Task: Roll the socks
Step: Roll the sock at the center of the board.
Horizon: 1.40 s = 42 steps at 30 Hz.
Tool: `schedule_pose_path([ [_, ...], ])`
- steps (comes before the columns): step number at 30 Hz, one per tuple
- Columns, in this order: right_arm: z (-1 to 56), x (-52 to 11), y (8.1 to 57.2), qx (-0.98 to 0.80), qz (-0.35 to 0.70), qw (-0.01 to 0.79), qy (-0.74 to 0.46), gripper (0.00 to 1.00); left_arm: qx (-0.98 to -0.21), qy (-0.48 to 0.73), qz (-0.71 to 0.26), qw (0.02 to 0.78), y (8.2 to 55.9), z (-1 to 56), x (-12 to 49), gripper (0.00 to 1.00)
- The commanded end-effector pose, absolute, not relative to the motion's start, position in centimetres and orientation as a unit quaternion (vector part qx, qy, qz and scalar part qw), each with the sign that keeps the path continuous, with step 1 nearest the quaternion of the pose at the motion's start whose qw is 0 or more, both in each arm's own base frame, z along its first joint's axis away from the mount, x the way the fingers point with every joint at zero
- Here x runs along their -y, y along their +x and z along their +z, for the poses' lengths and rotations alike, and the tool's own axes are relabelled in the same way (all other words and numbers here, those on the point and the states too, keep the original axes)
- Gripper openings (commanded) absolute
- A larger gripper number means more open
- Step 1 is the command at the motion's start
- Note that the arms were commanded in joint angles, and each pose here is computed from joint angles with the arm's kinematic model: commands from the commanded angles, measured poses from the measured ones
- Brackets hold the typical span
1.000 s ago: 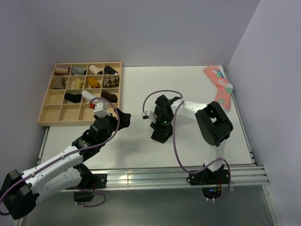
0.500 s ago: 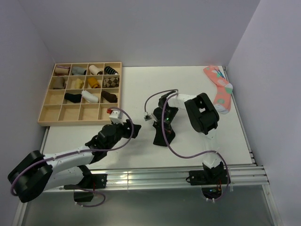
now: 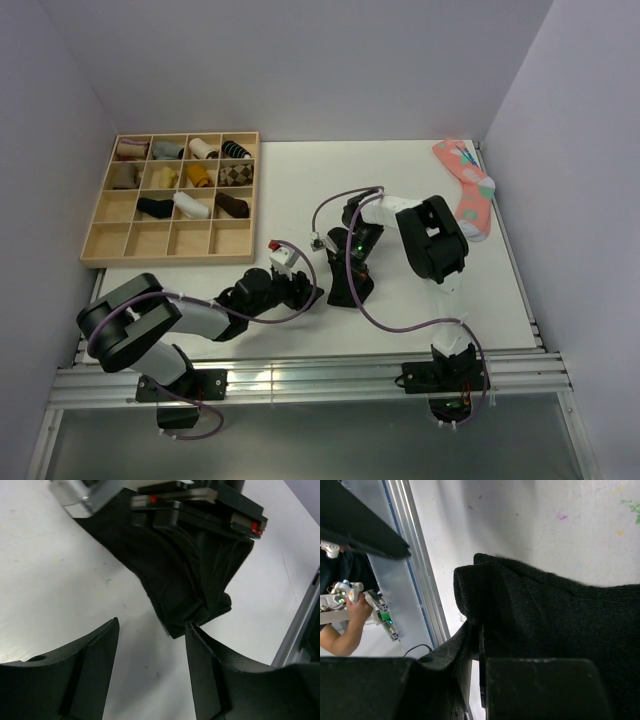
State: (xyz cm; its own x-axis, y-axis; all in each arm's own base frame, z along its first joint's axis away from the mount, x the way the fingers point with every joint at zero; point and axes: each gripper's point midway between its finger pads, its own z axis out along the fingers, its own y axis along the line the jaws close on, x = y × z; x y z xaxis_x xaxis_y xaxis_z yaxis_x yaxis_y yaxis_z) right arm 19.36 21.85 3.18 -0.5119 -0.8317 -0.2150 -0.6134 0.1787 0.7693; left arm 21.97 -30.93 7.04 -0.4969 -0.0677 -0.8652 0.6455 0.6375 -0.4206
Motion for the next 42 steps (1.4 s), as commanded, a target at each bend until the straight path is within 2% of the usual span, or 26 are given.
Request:
schedule_pose_path([
  [1,3.6,-22.1,19.8,0.761,-0.434,0.132,0.464,0.12,-0.716,0.224,-0.442,0.492,21.7,11.0,34.0,0.61],
  [16,3.8,-22.1,19.8,0.77,-0.434,0.132,0.449,0.1,-0.704,0.261,-0.466,0.469,21.2,9.9,37.0,0.61],
  [29,3.8,-21.9,20.0,0.783,-0.422,0.12,0.44,0.09,-0.702,0.261,-0.489,0.447,20.9,8.3,38.3,0.47],
  [42,3.9,-21.1,20.0,0.783,-0.423,0.123,0.44,0.08,-0.71,0.279,-0.49,0.422,19.7,6.5,37.9,0.46],
])
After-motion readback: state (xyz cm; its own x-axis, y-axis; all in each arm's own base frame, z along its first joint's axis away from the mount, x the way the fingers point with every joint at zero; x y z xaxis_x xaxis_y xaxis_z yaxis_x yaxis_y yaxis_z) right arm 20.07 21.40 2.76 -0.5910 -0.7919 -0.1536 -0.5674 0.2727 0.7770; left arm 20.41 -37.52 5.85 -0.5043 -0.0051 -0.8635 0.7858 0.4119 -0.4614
